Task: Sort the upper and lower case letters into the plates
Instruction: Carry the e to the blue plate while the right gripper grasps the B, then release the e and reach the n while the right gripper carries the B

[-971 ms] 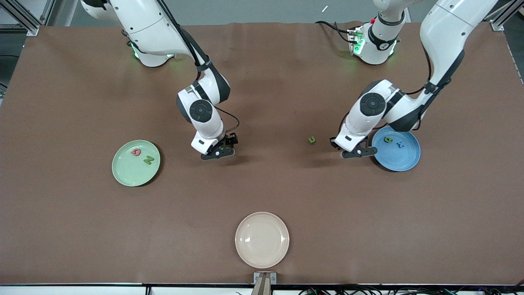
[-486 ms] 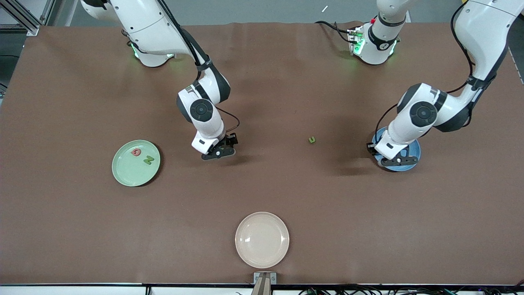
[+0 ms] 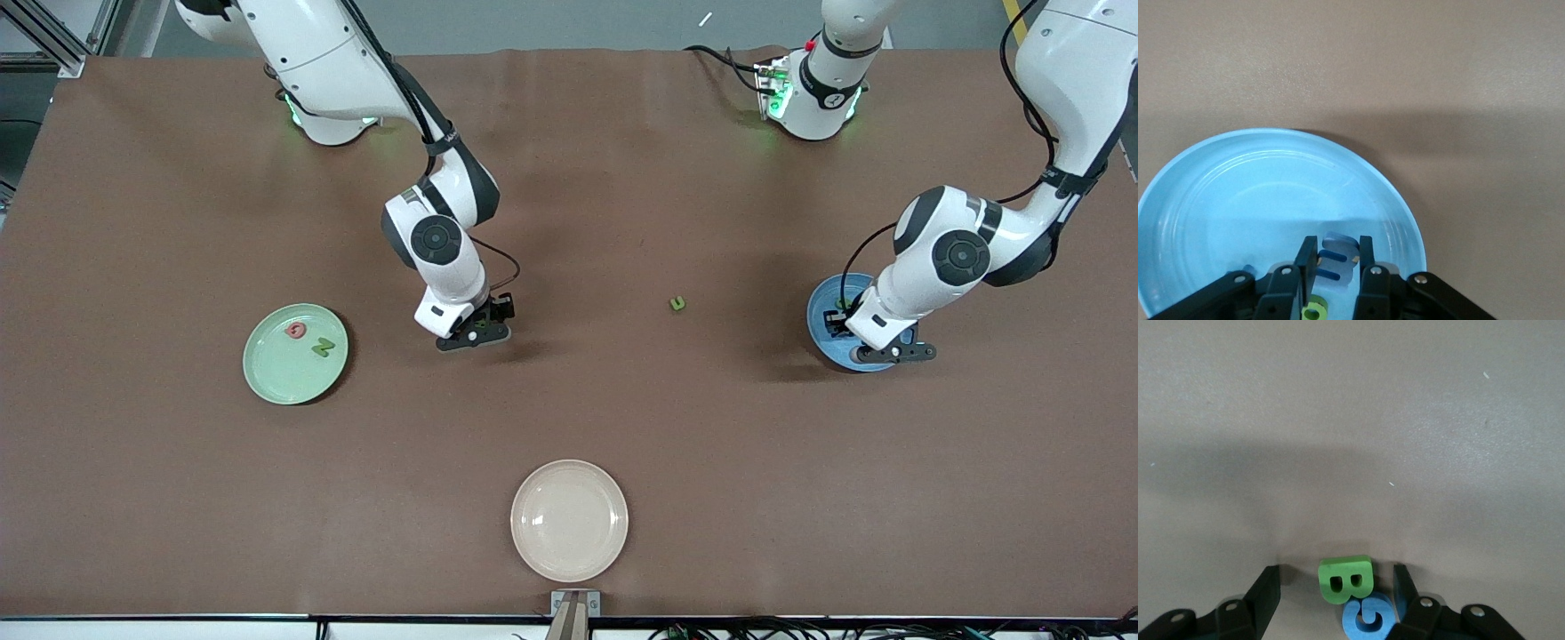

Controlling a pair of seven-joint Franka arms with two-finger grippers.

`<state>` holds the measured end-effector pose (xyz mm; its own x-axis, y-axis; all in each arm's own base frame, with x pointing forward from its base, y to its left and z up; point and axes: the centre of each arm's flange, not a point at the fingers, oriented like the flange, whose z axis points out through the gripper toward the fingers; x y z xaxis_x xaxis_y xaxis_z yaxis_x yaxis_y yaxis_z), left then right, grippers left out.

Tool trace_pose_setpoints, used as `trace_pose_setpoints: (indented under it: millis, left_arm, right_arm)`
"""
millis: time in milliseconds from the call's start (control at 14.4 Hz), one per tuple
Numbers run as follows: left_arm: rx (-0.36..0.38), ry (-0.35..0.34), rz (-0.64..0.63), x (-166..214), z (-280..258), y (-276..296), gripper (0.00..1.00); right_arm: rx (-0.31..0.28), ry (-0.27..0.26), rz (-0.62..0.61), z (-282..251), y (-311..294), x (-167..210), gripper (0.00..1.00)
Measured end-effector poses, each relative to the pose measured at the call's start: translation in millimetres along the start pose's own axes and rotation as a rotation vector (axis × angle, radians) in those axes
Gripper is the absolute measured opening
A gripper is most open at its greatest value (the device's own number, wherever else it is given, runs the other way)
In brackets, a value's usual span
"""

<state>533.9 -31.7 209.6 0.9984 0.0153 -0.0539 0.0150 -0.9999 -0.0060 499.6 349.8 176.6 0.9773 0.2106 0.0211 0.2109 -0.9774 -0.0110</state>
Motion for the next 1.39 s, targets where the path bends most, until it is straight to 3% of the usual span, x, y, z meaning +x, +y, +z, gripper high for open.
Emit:
trace_pose_setpoints:
  millis: [416, 902, 971, 1040, 1179, 1387]
  left_arm:
    - [-0.019, -0.006, -0.003, 8.4, 8.3, -11.0, 0.3]
    - [-0.014, 0.0, 0.019, 14.0, 14.4, -15.7, 0.3]
    - [-0.012, 0.004, 0.021, 14.9, 13.6, -16.1, 0.34]
    - [-0.01, 0.008, 0.024, 16.1, 12.4, -16.5, 0.45]
    - [-0.006, 0.016, 0.032, 18.4, 7.7, -14.4, 0.63]
    - [0.024, -0.02, 0.068, 17.1, -12.0, 7.3, 0.92]
  right_arm:
    - [-0.006, 0.0, -0.007, 3.4, -0.2, 1.4, 0.73]
    - [-0.016, 0.01, -0.03, 0.2, -2.1, 3.4, 0.52]
    - [-0.019, 0.011, -0.032, -0.6, -1.8, 4.0, 0.44]
    - [-0.02, 0.011, -0.033, -0.7, -2.0, 4.0, 0.44]
    - [-0.022, 0.007, -0.021, -2.1, -1.4, 4.2, 0.35]
    - [-0.024, 0.006, 0.019, -2.2, -0.4, 4.6, 0.35]
